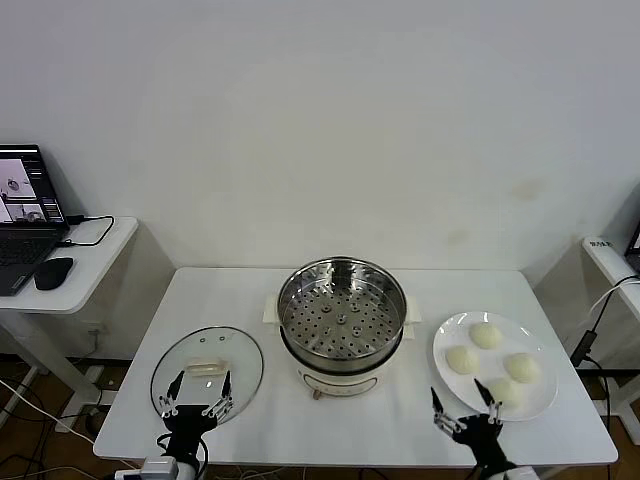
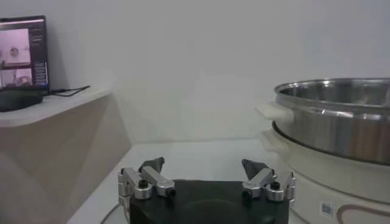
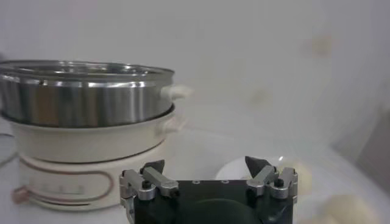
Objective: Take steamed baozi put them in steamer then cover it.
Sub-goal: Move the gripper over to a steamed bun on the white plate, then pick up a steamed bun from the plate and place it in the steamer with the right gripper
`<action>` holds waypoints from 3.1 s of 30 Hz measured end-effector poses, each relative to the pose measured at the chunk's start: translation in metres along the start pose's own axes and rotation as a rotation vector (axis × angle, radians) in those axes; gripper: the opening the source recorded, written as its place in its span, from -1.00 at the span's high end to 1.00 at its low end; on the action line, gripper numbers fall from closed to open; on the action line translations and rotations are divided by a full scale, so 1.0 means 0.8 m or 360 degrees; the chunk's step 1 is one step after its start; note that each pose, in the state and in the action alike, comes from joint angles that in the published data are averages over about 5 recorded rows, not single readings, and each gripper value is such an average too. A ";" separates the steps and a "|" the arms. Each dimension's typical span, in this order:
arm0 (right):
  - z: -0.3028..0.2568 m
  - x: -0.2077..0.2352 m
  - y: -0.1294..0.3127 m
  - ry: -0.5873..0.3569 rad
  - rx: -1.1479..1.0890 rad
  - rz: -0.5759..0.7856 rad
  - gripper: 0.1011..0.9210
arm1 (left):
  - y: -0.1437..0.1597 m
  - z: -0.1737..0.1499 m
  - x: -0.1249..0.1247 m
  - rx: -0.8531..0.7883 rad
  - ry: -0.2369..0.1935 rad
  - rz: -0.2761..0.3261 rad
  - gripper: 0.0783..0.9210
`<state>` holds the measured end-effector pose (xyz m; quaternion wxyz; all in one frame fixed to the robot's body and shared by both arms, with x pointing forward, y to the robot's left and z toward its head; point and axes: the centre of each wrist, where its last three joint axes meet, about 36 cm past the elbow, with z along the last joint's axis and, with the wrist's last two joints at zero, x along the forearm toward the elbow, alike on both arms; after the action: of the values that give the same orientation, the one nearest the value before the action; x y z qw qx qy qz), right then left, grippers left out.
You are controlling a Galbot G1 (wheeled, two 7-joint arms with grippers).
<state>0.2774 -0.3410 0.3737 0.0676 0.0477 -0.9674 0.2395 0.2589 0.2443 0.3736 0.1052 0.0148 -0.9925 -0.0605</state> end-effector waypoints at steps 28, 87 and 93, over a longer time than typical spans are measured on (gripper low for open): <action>-0.092 -0.248 -0.249 0.0399 0.1302 -0.0914 -0.76 | 0.020 -0.015 -0.003 -0.0141 -0.0014 -0.0046 -0.77; -0.071 -0.410 -0.228 0.0995 0.1421 -0.1560 0.04 | 0.041 -0.017 -0.014 -0.0184 -0.0020 -0.0105 -0.77; -0.098 -0.403 -0.240 0.0942 0.1434 -0.1549 0.05 | 0.044 -0.016 -0.015 -0.0186 -0.0018 -0.0103 -0.77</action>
<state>0.6281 -0.4541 0.4803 0.3993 0.4292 -0.5850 0.5605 0.2727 0.2782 0.3881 0.0982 0.0405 -0.9869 -0.1217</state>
